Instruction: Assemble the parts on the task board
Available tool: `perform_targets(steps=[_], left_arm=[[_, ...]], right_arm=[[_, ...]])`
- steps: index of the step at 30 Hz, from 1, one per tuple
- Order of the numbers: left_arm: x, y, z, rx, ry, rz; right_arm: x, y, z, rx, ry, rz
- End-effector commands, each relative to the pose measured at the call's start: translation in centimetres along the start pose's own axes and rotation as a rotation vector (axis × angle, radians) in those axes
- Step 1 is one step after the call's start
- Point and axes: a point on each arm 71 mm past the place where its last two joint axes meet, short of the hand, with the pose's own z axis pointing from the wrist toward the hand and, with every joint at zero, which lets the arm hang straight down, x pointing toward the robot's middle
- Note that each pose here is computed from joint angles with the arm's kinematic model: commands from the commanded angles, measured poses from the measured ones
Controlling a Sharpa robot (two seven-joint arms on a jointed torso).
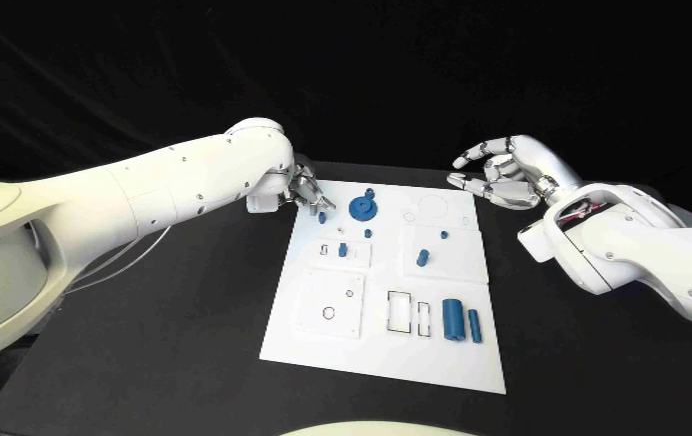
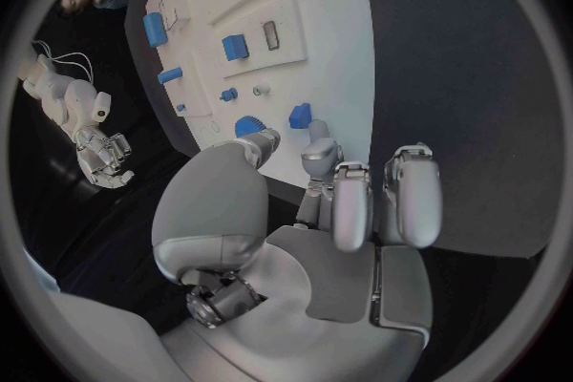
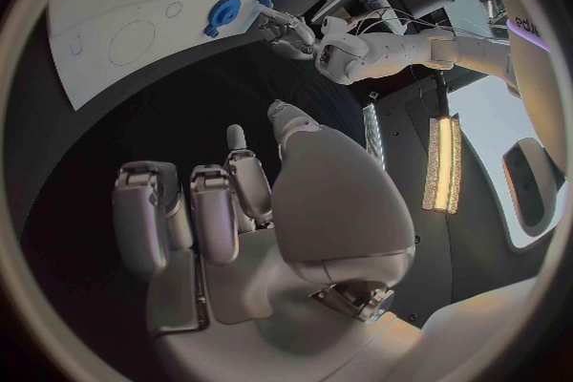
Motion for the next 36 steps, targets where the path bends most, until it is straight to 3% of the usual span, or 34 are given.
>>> perform_targets(steps=[1,28,36], left_arm=[[0.26,-0.22,0.09,0.019,0.028,0.006],[0.99,-0.45,0.54,0.034,0.053,-0.004],[1.03,-0.64,0.47,0.067,0.059,-0.09]], right_arm=[[0.11,0.08,-0.01,-0.009,0.008,-0.002],[0.17,0.12,0.02,-0.011,0.009,-0.002],[0.09,0.06,0.03,-0.012,0.004,-0.001]])
